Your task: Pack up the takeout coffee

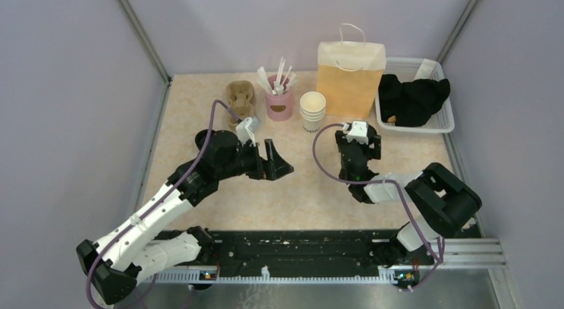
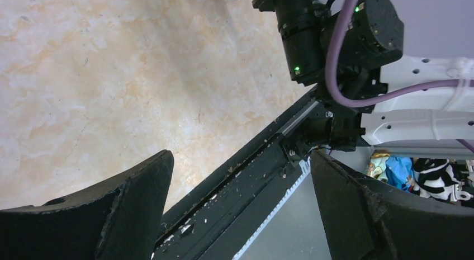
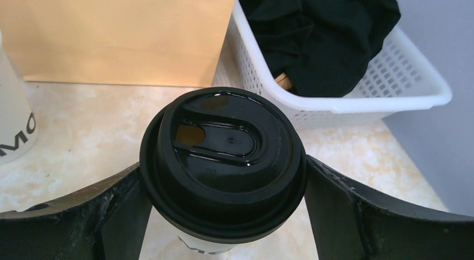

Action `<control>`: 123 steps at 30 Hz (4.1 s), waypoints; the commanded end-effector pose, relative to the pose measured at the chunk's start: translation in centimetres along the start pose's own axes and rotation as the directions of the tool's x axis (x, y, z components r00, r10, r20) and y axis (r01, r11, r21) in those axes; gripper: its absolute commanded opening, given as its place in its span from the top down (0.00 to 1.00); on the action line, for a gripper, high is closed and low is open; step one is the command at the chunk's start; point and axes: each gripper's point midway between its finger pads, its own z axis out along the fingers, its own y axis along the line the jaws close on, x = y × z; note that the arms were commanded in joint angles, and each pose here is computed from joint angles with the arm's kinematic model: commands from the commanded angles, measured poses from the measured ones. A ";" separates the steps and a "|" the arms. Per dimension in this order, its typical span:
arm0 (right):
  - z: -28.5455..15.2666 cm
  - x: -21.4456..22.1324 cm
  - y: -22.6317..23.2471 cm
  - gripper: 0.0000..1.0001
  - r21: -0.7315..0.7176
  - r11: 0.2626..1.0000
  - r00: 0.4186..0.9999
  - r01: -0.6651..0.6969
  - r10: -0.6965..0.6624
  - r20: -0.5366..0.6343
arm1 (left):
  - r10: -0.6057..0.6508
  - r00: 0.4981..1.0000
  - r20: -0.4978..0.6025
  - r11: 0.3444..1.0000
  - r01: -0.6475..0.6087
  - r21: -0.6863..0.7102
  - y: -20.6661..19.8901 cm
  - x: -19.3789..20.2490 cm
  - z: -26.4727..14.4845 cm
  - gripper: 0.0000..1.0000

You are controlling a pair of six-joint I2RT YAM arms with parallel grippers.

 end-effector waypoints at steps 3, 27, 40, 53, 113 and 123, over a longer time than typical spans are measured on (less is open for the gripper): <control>0.6 -3.2 0.7 0.08 0.033 0.997 0.995 -0.066 0.063 0.081 | 0.027 0.990 0.142 0.997 -0.037 0.070 -2.3 -3.2 -1.2 0.02; -0.5 0.6 2.6 0.01 0.041 0.997 0.998 -0.058 0.057 0.027 | 0.039 0.977 0.208 0.995 -0.057 0.084 -3.6 -4.4 -4.1 0.02; -1.9 2.1 2.3 0.01 0.013 1.000 0.986 -0.011 0.013 -0.168 | 0.032 0.979 0.200 0.994 -0.051 0.093 -4.2 -4.7 -4.2 0.02; -4.2 2.6 1.1 0.01 -0.048 0.999 0.961 0.001 -0.014 -0.276 | 0.013 0.988 0.156 0.994 -0.029 0.107 -4.0 -4.1 -2.6 0.02; -13.6 -2.9 13.8 0.02 -0.897 0.426 0.993 0.118 -0.052 0.106 | -0.157 0.983 -0.098 0.978 0.168 0.124 4.2 -3.4 8.7 0.02; -13.7 -2.4 14.4 0.02 -0.894 0.426 0.990 0.141 -0.066 0.124 | -0.095 0.981 -0.170 0.993 0.106 0.056 5.2 -0.2 13.3 0.02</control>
